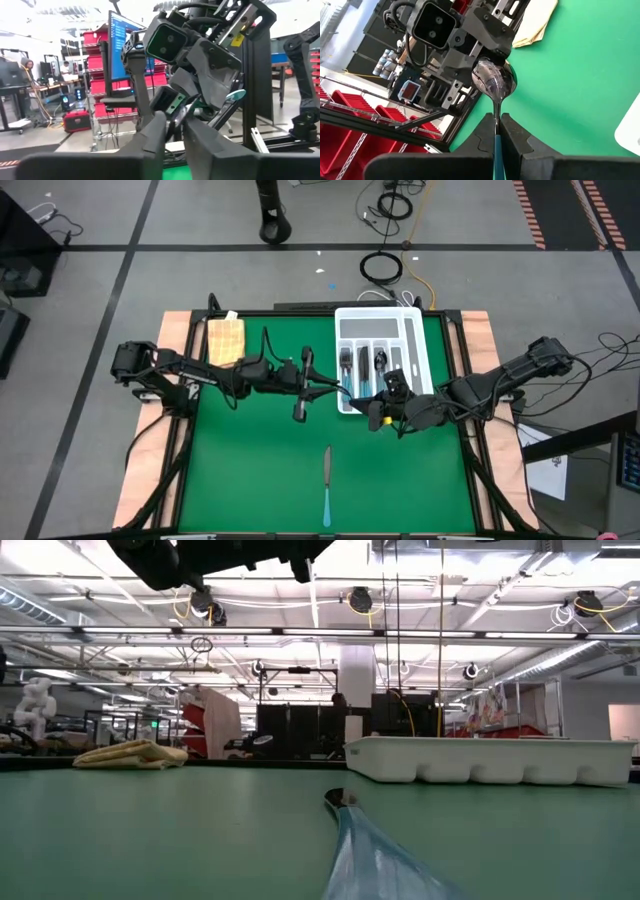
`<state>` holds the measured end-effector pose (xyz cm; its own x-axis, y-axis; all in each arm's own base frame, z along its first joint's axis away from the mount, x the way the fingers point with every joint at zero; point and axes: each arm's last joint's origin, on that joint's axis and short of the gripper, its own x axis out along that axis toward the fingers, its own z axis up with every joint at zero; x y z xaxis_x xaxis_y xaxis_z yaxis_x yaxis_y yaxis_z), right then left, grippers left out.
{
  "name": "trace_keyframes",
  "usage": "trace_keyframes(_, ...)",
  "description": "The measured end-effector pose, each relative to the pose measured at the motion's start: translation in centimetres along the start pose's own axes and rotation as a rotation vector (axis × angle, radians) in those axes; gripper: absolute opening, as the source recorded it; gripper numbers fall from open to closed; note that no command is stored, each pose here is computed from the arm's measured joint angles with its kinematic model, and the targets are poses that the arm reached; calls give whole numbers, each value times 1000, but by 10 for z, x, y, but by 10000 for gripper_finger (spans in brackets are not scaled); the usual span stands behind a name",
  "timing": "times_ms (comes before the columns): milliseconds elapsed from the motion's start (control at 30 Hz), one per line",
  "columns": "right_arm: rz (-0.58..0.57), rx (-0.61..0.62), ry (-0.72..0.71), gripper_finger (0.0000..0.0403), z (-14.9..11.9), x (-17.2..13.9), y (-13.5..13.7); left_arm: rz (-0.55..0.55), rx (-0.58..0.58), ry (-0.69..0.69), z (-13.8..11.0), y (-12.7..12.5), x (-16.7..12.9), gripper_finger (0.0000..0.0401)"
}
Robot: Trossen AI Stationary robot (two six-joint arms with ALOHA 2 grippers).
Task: Sort silverware
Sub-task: Put the blue spoon into the silverware organizer
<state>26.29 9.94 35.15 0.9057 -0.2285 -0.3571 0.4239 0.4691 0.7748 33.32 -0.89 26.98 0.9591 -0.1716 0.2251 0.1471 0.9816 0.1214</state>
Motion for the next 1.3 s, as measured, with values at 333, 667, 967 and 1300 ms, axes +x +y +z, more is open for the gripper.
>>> trace_keyframes(333,-6,-46,-6,0,1,0,-1,2,20,23,-2,0,0,7)
trace_keyframes(667,-58,-264,-66,110,11,-13,-5,38,-206,128,-14,16,-4,3)
trace_keyframes(967,-42,-309,-110,186,40,-54,-11,41,-289,480,-2,54,13,3)
trace_keyframes(1300,19,-265,-118,181,50,-73,-11,-85,-205,621,18,116,54,2)
